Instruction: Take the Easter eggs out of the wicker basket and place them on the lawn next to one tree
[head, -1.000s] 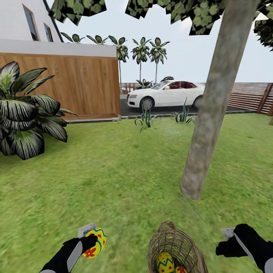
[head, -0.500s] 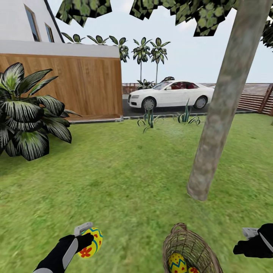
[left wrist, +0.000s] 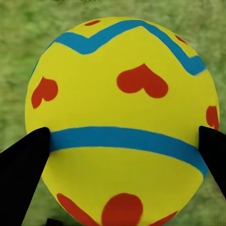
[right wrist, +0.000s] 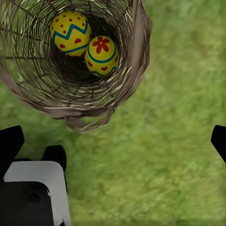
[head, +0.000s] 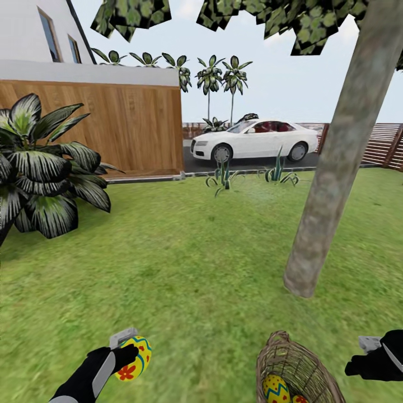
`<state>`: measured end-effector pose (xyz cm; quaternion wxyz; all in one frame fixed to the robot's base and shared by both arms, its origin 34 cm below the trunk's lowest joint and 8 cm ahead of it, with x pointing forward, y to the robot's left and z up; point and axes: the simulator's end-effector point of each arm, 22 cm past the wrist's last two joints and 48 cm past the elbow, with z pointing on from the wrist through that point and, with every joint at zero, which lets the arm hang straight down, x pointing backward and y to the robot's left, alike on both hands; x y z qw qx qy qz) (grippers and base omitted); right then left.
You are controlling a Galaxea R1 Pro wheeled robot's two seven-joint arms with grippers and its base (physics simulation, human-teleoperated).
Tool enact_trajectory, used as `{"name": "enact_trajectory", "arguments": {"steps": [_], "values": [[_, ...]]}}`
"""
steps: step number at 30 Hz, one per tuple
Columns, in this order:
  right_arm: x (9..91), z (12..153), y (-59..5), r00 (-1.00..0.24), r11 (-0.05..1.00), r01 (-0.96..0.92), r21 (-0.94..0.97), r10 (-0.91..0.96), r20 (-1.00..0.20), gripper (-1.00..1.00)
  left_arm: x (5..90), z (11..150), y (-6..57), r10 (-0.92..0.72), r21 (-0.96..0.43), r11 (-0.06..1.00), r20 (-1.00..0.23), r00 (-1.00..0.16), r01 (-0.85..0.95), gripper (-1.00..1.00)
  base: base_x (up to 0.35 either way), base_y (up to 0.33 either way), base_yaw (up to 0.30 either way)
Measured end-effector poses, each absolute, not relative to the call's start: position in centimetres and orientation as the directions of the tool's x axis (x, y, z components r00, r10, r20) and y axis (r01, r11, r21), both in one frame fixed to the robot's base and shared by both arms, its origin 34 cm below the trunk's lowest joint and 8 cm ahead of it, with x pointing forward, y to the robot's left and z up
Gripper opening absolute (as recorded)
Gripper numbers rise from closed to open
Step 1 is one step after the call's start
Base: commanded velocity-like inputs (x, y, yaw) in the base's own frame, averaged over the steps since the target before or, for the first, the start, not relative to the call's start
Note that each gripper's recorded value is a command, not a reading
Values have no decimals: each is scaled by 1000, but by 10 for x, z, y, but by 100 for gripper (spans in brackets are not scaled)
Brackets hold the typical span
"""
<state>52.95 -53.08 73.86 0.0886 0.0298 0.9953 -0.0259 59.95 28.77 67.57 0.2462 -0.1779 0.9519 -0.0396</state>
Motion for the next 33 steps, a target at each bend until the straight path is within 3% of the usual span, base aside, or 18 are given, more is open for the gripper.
{"name": "enact_trajectory", "arguments": {"steps": [10,22,27,33], "values": [[527,751,-531,-983,997,64,-53,54,-175,100,599,689,286,-355,-163,935,-461,-813,-315,-100,-1,72,0],[525,765,-531,-983,997,64,-52,54,-174,100,599,704,280,-357,-196,934,-460,-813,-299,-100,-2,256,0],[524,771,-531,-983,997,64,-53,54,-173,100,600,713,279,-355,-199,934,-467,-809,-296,-100,6,19,0],[522,778,-531,-983,997,65,-52,55,-174,100,600,720,279,-356,-199,934,-478,-803,-296,-100,275,-62,0]]}}
